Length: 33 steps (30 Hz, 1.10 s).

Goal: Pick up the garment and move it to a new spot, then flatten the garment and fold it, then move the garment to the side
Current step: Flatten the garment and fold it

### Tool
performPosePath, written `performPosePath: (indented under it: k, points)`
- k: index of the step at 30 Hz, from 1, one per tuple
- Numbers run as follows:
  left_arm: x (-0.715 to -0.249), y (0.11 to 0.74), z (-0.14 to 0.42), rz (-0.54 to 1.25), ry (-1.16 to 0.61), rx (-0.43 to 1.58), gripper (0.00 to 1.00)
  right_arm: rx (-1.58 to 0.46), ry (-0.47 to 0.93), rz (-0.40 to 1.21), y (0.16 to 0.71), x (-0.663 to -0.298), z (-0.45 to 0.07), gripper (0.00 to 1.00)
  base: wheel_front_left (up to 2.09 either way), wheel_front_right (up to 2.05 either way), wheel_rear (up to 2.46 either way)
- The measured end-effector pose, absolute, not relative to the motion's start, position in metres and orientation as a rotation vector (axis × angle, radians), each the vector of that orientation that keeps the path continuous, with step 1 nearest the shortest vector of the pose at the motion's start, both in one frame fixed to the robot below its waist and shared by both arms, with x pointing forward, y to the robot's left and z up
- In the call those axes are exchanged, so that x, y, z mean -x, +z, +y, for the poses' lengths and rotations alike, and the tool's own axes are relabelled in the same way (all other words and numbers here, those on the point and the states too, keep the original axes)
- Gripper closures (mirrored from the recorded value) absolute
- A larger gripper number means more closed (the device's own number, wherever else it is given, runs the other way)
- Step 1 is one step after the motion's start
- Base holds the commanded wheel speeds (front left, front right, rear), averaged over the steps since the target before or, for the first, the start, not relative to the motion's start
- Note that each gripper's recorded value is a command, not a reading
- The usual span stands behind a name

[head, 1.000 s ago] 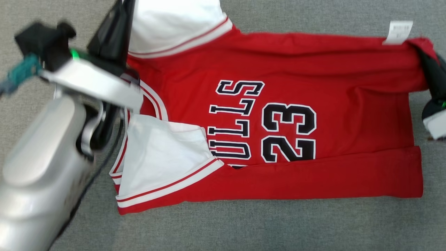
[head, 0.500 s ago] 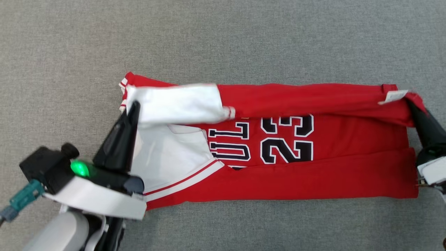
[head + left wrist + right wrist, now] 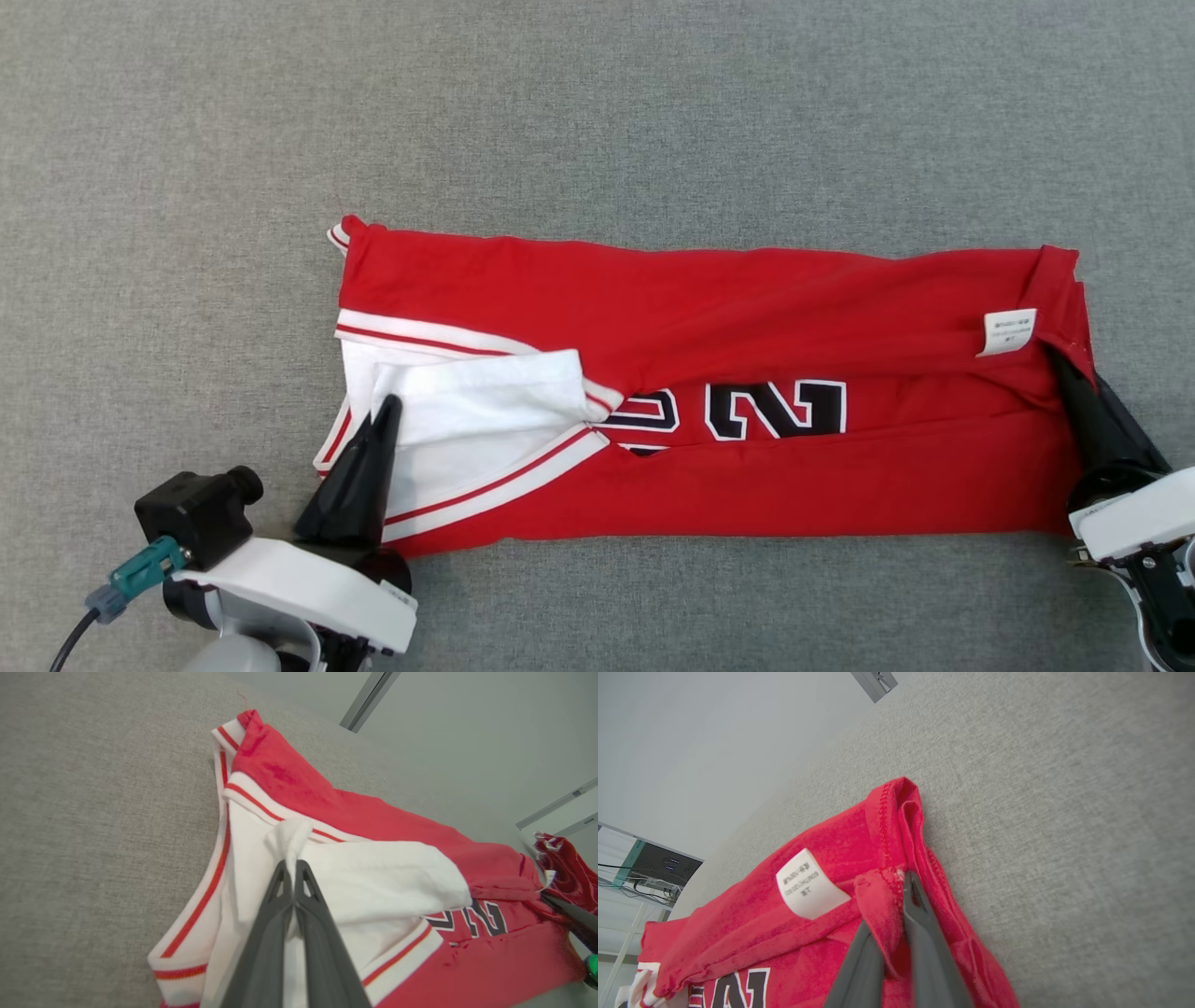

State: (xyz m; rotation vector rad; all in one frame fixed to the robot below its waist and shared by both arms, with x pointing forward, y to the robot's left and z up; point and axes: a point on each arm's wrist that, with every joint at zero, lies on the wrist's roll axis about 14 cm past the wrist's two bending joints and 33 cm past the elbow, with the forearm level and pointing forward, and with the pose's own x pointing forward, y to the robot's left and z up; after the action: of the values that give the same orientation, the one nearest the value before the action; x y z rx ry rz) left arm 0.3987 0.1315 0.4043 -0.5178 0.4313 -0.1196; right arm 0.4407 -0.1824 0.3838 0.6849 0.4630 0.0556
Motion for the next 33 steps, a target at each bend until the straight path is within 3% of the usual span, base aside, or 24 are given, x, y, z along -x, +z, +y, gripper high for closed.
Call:
performPosePath:
  k: [1, 7, 14, 24, 33]
  points:
    - [-0.399, 0.398, 0.133, 0.441, -0.107, 0.515, 0.0, -0.659, 0.046, 0.433, 0.386, -0.441, -0.185, 0.0, 0.0, 0.0, 0.0]
    - [-0.41, 0.402, 0.136, 0.377, -0.076, 0.497, 0.0, -0.51, 0.053, 0.252, 0.414, -0.442, -0.188, 0.0, 0.0, 0.0, 0.0]
    - [-0.437, 0.449, 0.147, 0.159, -0.032, 0.462, 0.0, -0.396, 0.04, 0.044, 0.456, -0.442, -0.198, 0.0, 0.0, 0.0, 0.0]
    - [-0.438, 0.493, 0.165, -0.024, 0.01, 0.369, 0.0, -0.281, 0.045, -0.058, 0.491, -0.439, -0.204, 0.0, 0.0, 0.0, 0.0]
    - [-0.419, 0.507, 0.184, -0.066, 0.037, 0.234, 0.0, -0.218, 0.044, -0.066, 0.506, -0.418, -0.205, 0.0, 0.0, 0.0, 0.0]
